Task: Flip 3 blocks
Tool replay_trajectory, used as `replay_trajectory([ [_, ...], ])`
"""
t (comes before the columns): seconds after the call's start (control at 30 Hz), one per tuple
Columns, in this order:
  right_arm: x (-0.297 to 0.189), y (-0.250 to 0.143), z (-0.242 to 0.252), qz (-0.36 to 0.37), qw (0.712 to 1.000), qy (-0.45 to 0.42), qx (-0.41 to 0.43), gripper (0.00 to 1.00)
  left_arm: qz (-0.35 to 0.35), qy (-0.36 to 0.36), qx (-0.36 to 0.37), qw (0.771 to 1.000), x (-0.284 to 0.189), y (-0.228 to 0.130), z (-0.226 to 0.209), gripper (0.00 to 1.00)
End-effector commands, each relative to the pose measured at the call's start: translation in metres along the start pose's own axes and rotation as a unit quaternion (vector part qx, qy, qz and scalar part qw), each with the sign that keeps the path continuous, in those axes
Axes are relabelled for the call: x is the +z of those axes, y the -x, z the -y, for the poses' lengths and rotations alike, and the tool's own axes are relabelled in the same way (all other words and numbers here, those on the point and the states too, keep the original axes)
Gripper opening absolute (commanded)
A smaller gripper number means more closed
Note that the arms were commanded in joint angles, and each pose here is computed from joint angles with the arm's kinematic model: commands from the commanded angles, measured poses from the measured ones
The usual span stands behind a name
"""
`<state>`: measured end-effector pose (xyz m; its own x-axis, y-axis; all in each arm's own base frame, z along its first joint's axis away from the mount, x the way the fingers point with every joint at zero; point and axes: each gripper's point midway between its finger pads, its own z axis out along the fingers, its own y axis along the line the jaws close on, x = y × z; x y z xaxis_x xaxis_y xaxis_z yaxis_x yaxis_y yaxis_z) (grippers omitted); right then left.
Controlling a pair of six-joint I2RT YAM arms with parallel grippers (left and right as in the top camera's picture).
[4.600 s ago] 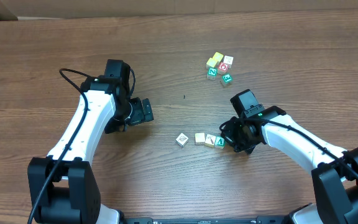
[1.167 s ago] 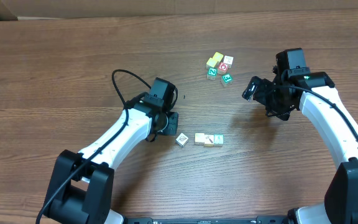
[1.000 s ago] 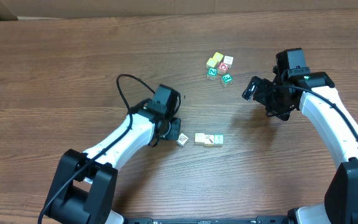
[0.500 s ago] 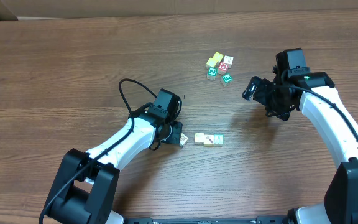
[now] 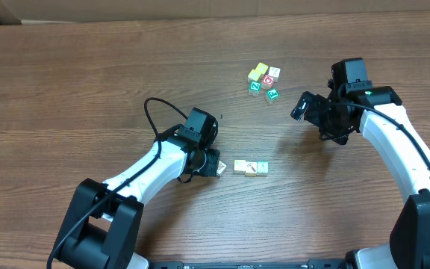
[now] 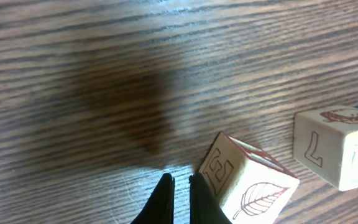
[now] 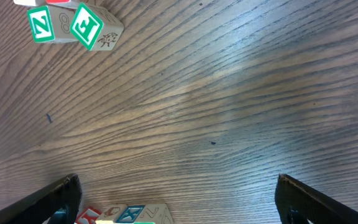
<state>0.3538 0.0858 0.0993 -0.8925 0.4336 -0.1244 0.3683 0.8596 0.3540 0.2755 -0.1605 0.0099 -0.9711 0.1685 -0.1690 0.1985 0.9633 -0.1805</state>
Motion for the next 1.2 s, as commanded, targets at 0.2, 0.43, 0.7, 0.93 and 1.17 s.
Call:
replay_trajectory([
  [0.2,-0.004,0.004,-0.003,0.009,1.0,0.002,-0.007,1.0,-0.033,-0.037,-0.014,0.999,0.002,-0.016,0.012,0.04],
  [0.43,-0.004,0.004,-0.003,0.009,1.0,0.002,-0.007,1.0,-0.038,-0.03,-0.042,0.998,0.002,-0.018,0.01,0.04],
  [0.7,-0.004,0.004,-0.003,0.009,1.0,0.002,-0.007,1.0,-0.097,0.004,-0.086,0.992,-0.006,-0.045,-0.002,0.04],
  [0.93,-0.004,0.004,-0.003,0.009,1.0,0.002,-0.007,1.0,-0.05,0.017,-0.075,0.996,-0.011,-0.016,-0.002,0.04],
  [1.17,-0.004,0.004,-0.003,0.009,1.0,0.002,-0.007,1.0,-0.022,0.065,-0.067,0.995,-0.007,-0.007,-0.017,0.04],
])
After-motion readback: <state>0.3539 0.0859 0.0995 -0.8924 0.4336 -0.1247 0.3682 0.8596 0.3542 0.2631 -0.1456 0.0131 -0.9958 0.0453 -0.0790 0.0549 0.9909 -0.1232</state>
